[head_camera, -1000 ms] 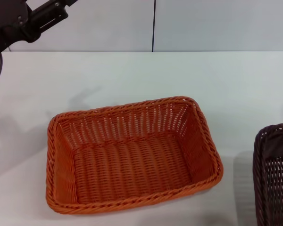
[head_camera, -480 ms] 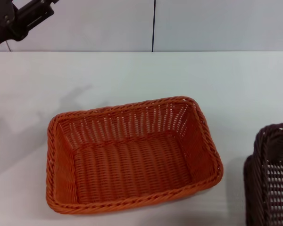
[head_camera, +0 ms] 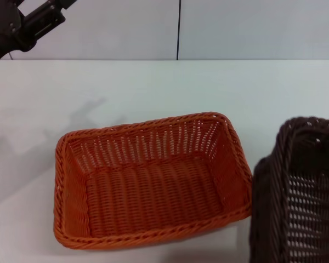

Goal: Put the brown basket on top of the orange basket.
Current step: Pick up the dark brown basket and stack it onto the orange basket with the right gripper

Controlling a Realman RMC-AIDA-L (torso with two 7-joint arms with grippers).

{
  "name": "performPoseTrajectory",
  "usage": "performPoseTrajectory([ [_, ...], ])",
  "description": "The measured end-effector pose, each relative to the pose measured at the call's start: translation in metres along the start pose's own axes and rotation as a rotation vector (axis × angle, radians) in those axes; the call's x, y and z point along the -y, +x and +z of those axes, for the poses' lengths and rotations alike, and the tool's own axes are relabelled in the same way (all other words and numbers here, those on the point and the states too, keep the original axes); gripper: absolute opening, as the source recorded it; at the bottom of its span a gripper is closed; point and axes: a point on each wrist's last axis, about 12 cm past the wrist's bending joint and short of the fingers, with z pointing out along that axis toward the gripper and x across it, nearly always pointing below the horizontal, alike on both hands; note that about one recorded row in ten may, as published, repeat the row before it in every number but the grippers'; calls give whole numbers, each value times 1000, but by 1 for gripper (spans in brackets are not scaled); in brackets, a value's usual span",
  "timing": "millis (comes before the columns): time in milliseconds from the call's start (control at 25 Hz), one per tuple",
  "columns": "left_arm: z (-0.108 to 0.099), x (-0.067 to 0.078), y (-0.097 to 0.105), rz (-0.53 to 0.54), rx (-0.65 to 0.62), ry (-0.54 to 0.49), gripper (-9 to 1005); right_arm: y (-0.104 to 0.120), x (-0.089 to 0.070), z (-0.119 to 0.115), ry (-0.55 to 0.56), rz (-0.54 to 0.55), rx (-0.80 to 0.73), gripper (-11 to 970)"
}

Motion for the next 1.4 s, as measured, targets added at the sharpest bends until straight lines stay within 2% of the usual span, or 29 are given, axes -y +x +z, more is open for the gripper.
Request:
performPoseTrajectory([
  [280, -1, -1, 2, -10, -5, -4, 828, -6, 1, 12, 1, 28, 65, 172],
  [560, -2, -2, 4, -5, -16, -11, 828, -14, 10, 28, 44, 95, 117, 173],
  [920, -4, -4, 6, 2, -23, -19, 827, -36, 14, 30, 57, 166, 257, 174],
  [1200, -8, -7, 4, 36, -9, -50, 827, -38, 25, 33, 180, 231, 318, 174],
  [1400, -8, -9, 4, 39, -3, -60, 827, -42, 32, 39, 213, 304, 352, 174],
])
